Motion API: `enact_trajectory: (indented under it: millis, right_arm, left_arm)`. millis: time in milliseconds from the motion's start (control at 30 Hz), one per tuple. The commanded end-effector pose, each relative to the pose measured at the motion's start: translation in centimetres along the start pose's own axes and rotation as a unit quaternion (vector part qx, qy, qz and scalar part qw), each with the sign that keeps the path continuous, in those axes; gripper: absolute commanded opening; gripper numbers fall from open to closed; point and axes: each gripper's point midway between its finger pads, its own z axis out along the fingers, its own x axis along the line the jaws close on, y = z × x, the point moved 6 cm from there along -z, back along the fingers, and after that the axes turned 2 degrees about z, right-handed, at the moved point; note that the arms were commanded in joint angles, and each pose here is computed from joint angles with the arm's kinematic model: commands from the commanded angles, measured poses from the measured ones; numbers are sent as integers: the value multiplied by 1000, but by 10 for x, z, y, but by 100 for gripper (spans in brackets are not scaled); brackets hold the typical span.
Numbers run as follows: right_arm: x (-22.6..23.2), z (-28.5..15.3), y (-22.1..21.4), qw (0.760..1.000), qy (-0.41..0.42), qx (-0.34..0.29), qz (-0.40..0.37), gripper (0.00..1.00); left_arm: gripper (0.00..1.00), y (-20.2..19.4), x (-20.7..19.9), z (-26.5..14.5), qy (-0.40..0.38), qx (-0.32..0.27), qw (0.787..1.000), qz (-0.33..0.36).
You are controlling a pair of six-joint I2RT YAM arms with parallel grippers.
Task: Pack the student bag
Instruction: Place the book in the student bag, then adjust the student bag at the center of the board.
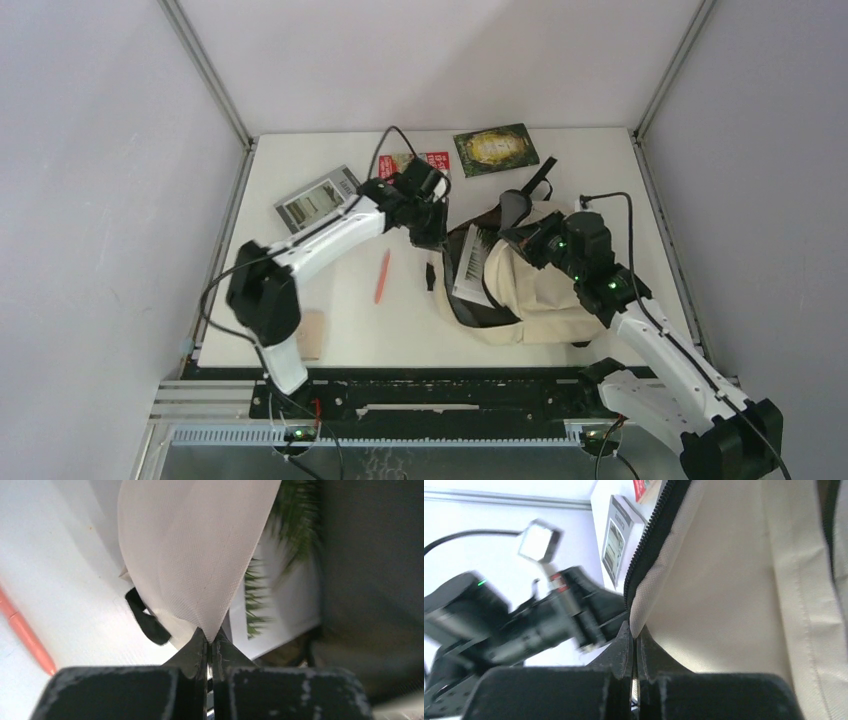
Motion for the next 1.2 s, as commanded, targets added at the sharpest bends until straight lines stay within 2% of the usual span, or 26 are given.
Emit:
enact_trajectory:
  millis: [0,133,267,333,500,733,833,933,1067,1167]
  right_arm:
    - [1,-13,16,998,10,-42,-34,0]
    - [-1,-14,16,997,9,-38,-59,0]
    - [4,-7,4,994,36,3,-101,0]
    - [10,0,-8,989,53,35,-136,0]
    - [1,34,-41,974,-16,129,-187,0]
    - [-10,71,-75,963,-42,190,-187,0]
    - [-12,73,-75,964,-53,183,-186,0]
    - [-11,65,-63,968,-68,149,-192,0]
    - [-5,41,-38,973,-72,98,-196,0]
    - [8,10,-15,978,-48,34,-201,0]
  left_arm:
    - [0,14,-24,-73,-55,-65,996,38]
    - [0,7,-22,-62,-49,-21,998,30]
    - [0,11,-32,-85,-60,-54,996,47]
    - [0,12,-27,-83,-47,-59,996,47]
    - [0,7,-12,-58,-49,-23,998,19]
    - [0,-2,10,-32,-32,-6,999,-12]
    - [0,-7,24,-16,-18,11,1000,-22]
    - [0,-12,37,-4,18,26,999,-23]
    - [0,-9,44,-10,51,7,999,-13]
    - [0,-4,48,-14,73,-7,997,-5]
